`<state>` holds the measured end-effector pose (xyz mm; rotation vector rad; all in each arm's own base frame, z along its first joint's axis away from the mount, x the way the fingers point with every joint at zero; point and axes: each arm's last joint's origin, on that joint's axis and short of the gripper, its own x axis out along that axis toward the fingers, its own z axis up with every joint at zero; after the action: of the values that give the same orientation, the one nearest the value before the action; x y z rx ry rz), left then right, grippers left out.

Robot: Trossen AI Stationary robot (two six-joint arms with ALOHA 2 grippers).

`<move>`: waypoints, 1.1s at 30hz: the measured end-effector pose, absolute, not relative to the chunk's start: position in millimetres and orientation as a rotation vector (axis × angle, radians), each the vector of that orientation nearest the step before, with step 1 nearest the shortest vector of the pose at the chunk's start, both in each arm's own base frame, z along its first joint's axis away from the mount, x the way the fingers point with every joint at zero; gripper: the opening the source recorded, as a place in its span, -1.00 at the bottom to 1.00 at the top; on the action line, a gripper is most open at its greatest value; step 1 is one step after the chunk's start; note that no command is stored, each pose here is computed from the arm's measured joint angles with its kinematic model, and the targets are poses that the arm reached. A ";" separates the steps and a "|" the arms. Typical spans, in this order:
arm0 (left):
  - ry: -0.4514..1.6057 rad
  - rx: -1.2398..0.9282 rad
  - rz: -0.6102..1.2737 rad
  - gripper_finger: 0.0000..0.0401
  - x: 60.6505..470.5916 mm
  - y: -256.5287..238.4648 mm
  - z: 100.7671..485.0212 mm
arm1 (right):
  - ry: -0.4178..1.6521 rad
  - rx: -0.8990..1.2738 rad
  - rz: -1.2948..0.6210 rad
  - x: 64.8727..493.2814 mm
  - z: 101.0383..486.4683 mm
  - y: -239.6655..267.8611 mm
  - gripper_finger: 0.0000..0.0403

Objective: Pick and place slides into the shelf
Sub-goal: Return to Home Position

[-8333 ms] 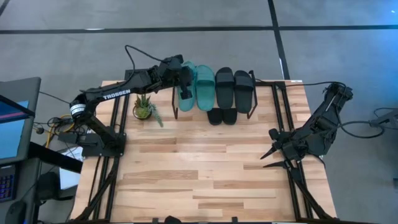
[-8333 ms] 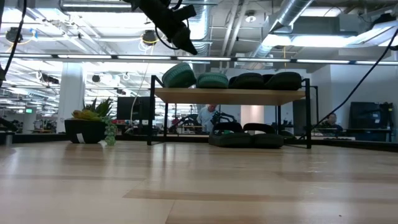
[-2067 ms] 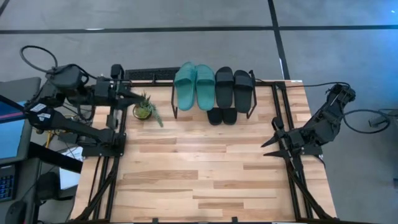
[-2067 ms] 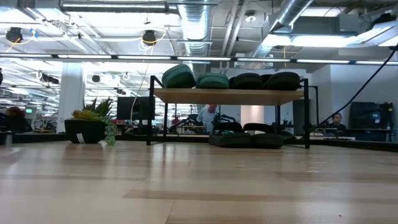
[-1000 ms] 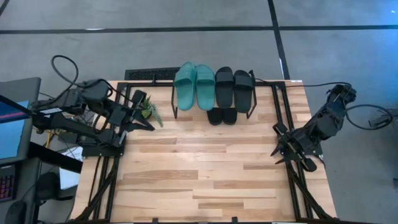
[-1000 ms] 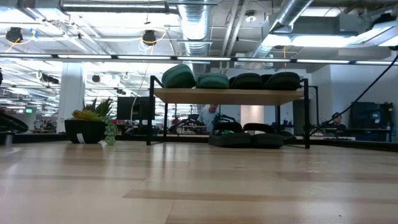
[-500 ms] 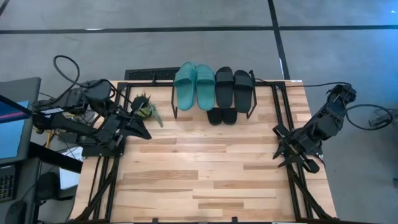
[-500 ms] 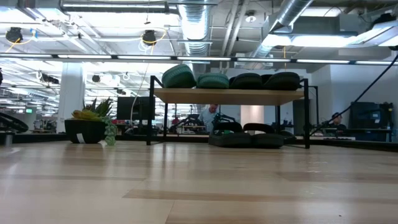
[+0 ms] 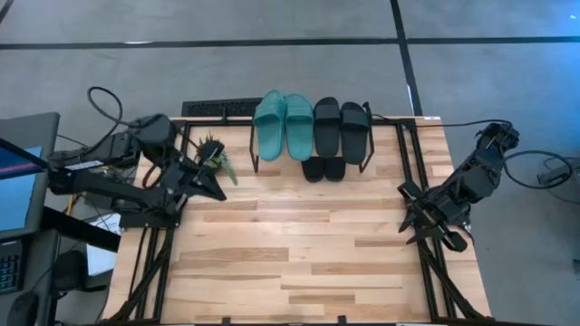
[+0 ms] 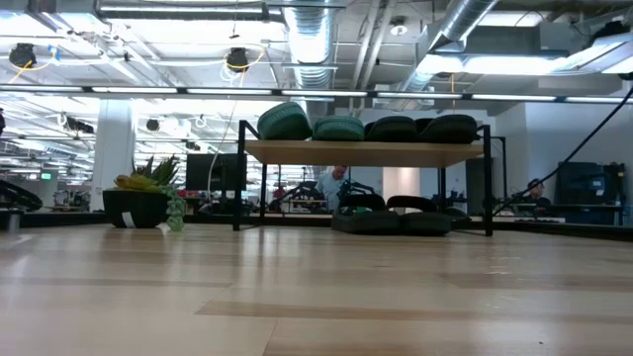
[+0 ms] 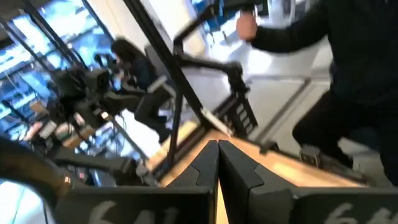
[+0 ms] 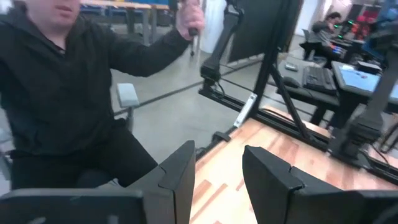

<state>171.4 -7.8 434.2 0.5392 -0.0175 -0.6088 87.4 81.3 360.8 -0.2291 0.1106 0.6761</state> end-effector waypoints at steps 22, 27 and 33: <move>-0.036 0.250 -0.522 -1.00 183.4 63.9 373.4 | 0.124 -0.281 0.630 100.3 358.3 56.1 -0.39; 0.002 0.210 -0.307 -1.00 174.1 57.0 378.3 | 0.131 -0.219 0.239 100.0 357.1 41.7 -0.39; -0.034 0.274 -0.319 -1.00 157.1 37.9 384.6 | 0.066 -0.188 0.143 87.5 339.9 32.9 -0.39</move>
<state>157.1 37.9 384.6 0.2736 -0.0337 -0.3189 87.5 32.9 339.9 -0.1878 0.0659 0.1432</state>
